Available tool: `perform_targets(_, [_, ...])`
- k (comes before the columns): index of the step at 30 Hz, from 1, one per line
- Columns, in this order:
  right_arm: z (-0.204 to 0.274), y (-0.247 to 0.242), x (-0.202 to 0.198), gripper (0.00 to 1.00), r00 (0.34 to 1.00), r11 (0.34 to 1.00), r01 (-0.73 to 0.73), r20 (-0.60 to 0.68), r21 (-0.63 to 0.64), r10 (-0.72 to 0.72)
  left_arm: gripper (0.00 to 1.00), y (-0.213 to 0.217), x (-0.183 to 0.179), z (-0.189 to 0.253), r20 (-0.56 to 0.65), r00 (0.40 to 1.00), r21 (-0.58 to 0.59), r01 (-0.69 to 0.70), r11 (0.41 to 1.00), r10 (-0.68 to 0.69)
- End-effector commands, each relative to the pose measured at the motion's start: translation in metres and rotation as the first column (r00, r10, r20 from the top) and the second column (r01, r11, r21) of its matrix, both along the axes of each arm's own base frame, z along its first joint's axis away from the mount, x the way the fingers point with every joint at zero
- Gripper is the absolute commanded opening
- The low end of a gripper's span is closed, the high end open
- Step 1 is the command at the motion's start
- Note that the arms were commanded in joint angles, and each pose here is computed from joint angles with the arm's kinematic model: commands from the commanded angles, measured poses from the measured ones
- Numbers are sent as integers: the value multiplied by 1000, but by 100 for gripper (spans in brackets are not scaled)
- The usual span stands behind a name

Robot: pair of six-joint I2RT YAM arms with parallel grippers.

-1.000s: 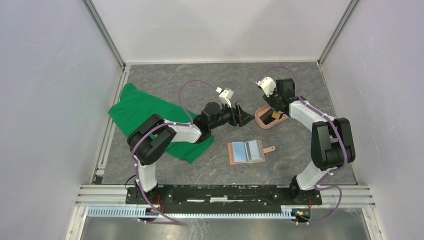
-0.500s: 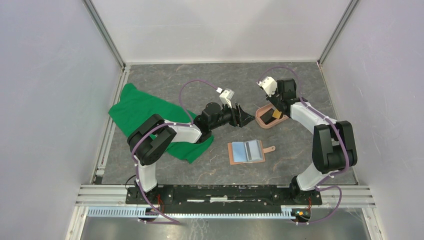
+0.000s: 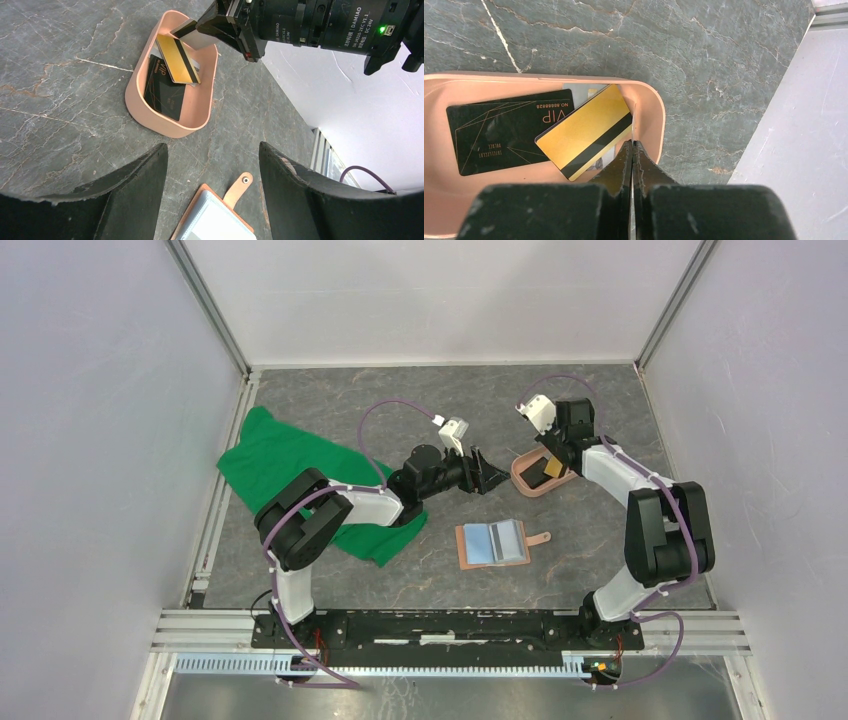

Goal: Put the credit cards into the card holder
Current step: Pick up the credit card from the storage box.

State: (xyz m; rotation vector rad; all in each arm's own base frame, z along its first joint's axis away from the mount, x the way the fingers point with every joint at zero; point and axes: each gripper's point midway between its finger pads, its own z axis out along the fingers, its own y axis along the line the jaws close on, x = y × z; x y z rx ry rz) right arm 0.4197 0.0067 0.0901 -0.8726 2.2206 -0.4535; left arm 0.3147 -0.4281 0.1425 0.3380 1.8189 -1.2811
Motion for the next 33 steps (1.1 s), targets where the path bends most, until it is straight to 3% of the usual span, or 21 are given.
perform_targets(1, [23,-3,5,0,997,1000,4,72,9,-4,74,-8,0,26,30,999,-65,17,998,-15])
perform_targets(12, [56,4,-6,0,987,983,-85,150,164,61,78,19,8,57,196,980,25,-52,998,46])
perform_targets(17, [76,23,-18,0,969,939,-203,193,278,153,91,48,7,80,275,957,7,-97,995,91])
perform_targets(20, [93,48,-36,0,927,867,-357,246,348,283,100,74,6,91,220,967,-96,-110,989,129])
perform_targets(26, [125,108,-86,0,732,606,-681,383,411,563,100,107,-19,99,-37,998,-339,-54,939,45])
perform_targets(30, [132,143,-129,0,546,329,-816,446,476,709,99,109,-43,91,-201,979,-413,-49,909,-38])
perform_targets(33, [131,154,-149,0,437,192,-859,484,476,758,95,116,-56,90,-313,948,-500,-113,859,-58])
